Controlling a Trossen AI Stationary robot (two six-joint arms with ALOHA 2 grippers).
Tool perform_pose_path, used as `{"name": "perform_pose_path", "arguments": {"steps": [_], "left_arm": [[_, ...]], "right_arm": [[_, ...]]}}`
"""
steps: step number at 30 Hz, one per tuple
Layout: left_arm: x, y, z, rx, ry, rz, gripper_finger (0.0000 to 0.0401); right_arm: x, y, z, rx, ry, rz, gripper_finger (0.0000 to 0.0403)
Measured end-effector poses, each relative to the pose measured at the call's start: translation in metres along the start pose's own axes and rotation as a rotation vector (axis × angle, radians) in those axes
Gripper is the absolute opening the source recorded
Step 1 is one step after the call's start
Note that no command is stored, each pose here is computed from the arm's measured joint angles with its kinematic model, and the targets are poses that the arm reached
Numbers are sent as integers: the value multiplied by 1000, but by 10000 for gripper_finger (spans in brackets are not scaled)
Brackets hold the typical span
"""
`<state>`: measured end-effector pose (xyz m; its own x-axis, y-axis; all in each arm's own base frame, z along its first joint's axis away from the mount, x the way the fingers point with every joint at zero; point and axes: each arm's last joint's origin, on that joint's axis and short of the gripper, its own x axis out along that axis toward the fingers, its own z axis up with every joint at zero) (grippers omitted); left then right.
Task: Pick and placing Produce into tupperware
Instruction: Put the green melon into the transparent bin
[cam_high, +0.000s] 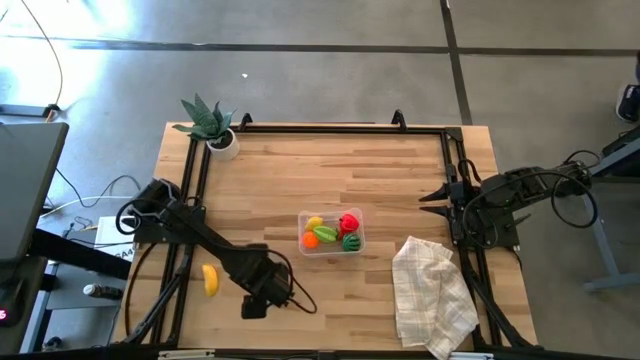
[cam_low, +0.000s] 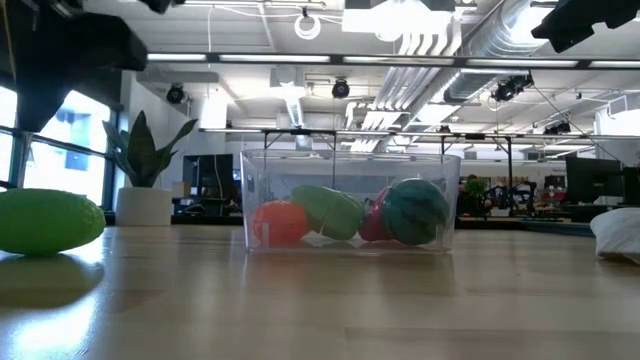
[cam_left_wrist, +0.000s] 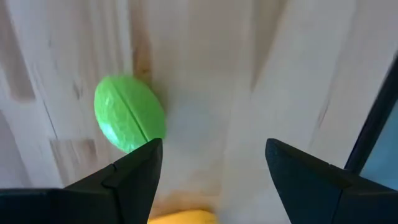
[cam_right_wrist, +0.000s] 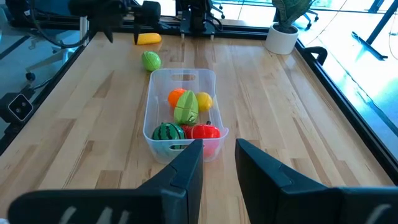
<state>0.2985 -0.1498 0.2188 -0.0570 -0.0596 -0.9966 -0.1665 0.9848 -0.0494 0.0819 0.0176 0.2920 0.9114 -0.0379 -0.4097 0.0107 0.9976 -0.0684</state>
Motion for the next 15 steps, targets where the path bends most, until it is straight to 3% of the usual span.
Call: {"name": "perform_pose_path", "arguments": {"steps": [6, 12, 15], "left_arm": [[-1, 3, -2, 138, 6, 58, 276], [5, 19, -11, 54, 99, 194, 276], [12, 23, -10, 31, 107, 188, 276]], "right_arm": [[0, 0, 0, 0, 0, 0, 84], [0, 0, 0, 0, 0, 0, 84], [0, 0, 0, 0, 0, 0, 84]]}}
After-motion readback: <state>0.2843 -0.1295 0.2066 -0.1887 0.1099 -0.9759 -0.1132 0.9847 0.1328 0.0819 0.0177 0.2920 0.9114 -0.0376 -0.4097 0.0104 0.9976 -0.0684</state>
